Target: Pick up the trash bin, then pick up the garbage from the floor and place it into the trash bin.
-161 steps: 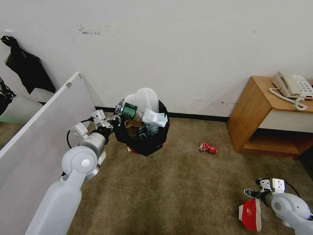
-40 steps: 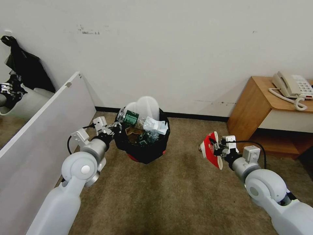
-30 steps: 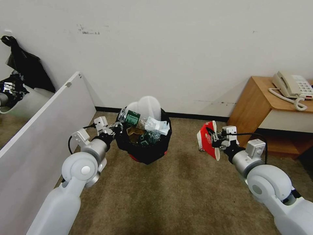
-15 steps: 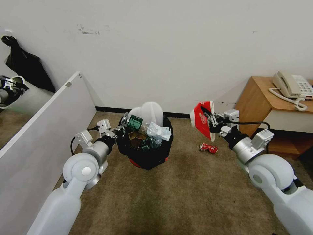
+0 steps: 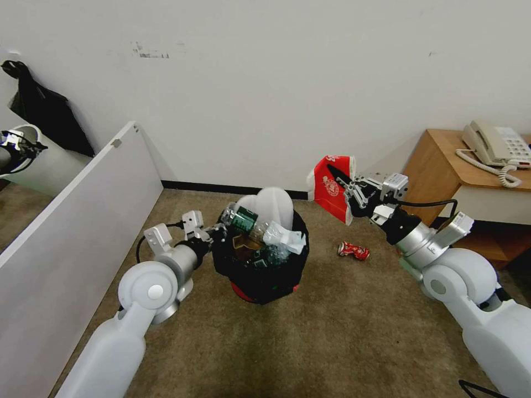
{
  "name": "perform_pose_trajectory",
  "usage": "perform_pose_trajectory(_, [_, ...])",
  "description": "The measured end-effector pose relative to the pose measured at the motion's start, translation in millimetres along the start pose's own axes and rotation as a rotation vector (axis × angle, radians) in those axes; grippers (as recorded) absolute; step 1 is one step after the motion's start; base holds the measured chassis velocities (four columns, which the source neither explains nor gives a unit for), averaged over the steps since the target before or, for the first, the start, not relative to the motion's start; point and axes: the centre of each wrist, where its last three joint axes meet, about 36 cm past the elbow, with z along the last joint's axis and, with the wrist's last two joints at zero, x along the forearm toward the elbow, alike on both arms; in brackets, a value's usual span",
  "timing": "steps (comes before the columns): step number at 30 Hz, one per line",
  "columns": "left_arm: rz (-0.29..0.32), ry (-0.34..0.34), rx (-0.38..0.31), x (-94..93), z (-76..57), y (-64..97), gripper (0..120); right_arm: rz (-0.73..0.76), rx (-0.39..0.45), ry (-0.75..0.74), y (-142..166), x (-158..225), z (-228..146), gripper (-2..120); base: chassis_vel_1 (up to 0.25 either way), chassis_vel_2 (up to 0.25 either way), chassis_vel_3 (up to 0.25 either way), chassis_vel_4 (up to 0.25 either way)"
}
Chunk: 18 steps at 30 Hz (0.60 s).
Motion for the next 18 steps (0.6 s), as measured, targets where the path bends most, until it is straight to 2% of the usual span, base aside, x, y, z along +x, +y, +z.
perform_pose_trajectory(7, [0.065, 0.045, 0.011, -12.4, 6.7, -15.2, 4, -0.168, -0.037, 0.034, -4.9, -0.3, 11.4, 0, 0.000, 0.000, 0.000, 0.000])
perform_pose_trajectory(10, [0.082, 0.056, 0.012, -15.7, 9.0, -19.4, 4, -0.197, -0.047, 0.044, -4.8, 1.6, 14.4, 0, 0.000, 0.000, 0.000, 0.000])
perform_pose_trajectory(12, [0.109, 0.081, 0.009, -21.6, 15.4, -27.2, 4, -0.248, -0.058, 0.061, -6.3, 5.6, 19.3, 0, 0.000, 0.000, 0.000, 0.000])
perform_pose_trajectory(18, [0.141, 0.092, 0.014, -29.1, 15.9, -36.4, 4, -0.275, -0.067, 0.085, -6.7, 9.9, 25.4, 0, 0.000, 0.000, 0.000, 0.000])
